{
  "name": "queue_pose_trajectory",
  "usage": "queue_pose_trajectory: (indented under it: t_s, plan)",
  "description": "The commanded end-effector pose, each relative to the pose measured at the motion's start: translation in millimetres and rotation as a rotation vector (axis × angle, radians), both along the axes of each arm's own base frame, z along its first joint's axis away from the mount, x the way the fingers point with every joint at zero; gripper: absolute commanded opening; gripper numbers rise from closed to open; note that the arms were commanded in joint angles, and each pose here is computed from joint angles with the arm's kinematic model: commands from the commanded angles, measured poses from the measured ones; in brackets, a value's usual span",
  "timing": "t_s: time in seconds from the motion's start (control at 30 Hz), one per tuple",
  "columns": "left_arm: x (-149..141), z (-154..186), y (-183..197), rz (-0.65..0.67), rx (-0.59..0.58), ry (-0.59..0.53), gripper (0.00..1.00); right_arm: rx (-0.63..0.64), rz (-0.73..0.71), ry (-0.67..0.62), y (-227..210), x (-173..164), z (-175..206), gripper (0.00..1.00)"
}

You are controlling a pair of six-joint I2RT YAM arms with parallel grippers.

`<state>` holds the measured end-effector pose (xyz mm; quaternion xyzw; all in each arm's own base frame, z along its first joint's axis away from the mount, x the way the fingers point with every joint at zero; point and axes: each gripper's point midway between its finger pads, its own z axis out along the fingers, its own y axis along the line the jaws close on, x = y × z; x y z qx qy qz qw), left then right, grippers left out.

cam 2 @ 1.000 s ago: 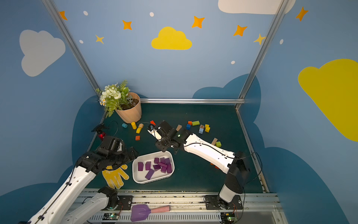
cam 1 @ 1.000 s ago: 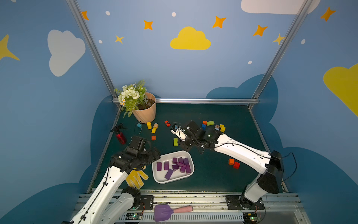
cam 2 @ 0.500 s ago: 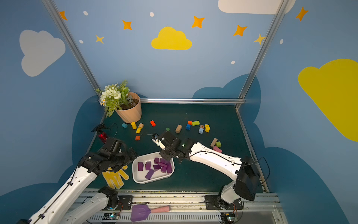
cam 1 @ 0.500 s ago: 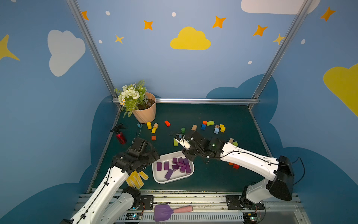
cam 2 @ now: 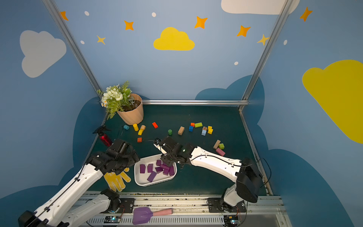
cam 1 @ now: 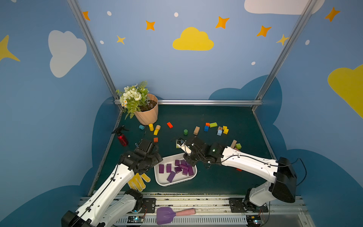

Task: Pick purple bricks into the storage bin
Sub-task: Place the building block in the storage box.

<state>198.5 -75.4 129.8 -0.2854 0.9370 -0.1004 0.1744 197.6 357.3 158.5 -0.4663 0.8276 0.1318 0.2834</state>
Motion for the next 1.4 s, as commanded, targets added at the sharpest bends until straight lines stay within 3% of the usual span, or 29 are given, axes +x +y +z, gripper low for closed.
queue_pose_trajectory:
  t_s: [0.0,0.63,0.87,1.13,1.37]
  plan:
    - [-0.1,-7.3,5.0,0.012,0.035,0.014,1.0,-0.009,0.001,0.03,4.7,-4.8,-16.2,0.33]
    - [11.2,-37.8,-1.5,-0.011,0.073,0.117,1.0,-0.126,0.025,0.131,27.0,-21.4,-88.4,0.33]
    - [10.3,-48.5,-2.8,-0.002,0.076,0.174,1.0,-0.161,0.022,0.137,25.0,-24.1,-99.9,0.38]
    - [13.9,-48.1,-6.2,-0.012,0.067,0.171,1.0,-0.13,0.006,0.075,16.8,-18.9,-66.8,0.61]
    - [12.4,-49.1,-4.6,-0.01,0.075,0.178,1.0,-0.095,-0.141,-0.017,-6.6,7.5,-28.0,0.65]
